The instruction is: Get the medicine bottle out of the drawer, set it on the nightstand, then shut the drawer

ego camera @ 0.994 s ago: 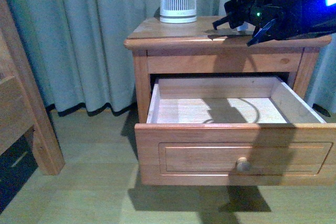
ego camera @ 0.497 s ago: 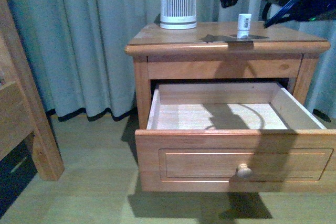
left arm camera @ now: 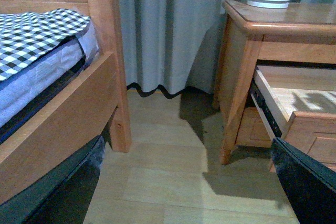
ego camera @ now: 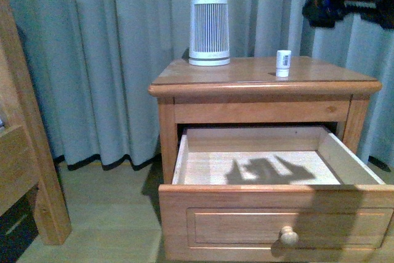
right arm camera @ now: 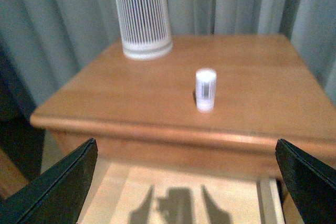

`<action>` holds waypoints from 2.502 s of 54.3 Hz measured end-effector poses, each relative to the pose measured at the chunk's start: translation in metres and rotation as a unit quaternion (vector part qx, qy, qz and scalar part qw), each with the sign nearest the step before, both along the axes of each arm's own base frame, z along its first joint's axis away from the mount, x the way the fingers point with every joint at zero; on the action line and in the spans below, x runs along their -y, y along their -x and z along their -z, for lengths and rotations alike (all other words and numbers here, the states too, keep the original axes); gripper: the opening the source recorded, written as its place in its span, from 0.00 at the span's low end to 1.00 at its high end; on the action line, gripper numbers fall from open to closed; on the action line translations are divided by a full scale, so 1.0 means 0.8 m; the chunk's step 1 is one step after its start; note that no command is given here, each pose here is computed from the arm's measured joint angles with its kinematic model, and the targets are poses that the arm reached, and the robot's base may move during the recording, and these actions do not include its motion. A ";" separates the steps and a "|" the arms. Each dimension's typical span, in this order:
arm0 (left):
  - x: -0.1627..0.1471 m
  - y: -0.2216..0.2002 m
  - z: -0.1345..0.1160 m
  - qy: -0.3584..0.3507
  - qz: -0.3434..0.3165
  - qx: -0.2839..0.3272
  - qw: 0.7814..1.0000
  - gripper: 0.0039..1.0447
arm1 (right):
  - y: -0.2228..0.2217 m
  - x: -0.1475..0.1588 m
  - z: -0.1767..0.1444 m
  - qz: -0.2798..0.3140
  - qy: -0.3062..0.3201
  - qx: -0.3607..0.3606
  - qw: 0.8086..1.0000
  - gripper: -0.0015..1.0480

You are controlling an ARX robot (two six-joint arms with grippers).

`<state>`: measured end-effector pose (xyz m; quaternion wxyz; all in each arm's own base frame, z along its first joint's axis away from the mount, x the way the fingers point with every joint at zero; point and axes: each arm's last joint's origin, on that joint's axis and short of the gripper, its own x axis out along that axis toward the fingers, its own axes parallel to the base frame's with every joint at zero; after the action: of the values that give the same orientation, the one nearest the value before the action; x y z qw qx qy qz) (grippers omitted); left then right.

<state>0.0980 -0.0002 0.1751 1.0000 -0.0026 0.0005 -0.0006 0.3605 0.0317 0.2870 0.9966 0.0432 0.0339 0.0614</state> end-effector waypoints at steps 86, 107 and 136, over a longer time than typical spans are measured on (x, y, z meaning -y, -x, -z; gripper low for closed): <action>0.000 0.000 0.000 0.000 0.000 0.000 1.000 0.94 | -0.147 0.009 0.303 0.100 0.177 -0.086 0.975 0.21; 0.000 0.000 0.000 0.000 0.000 0.000 1.000 0.94 | -0.206 0.012 0.293 0.087 0.210 -0.059 0.972 0.21; 0.000 0.000 0.000 0.000 0.000 0.000 1.000 0.94 | -0.192 0.015 0.293 0.061 0.148 -0.093 0.983 0.21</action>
<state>0.0980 -0.0002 0.1751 1.0000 -0.0026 0.0005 -0.0006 0.5138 0.0201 0.0522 0.9863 -0.0973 0.1328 -0.0097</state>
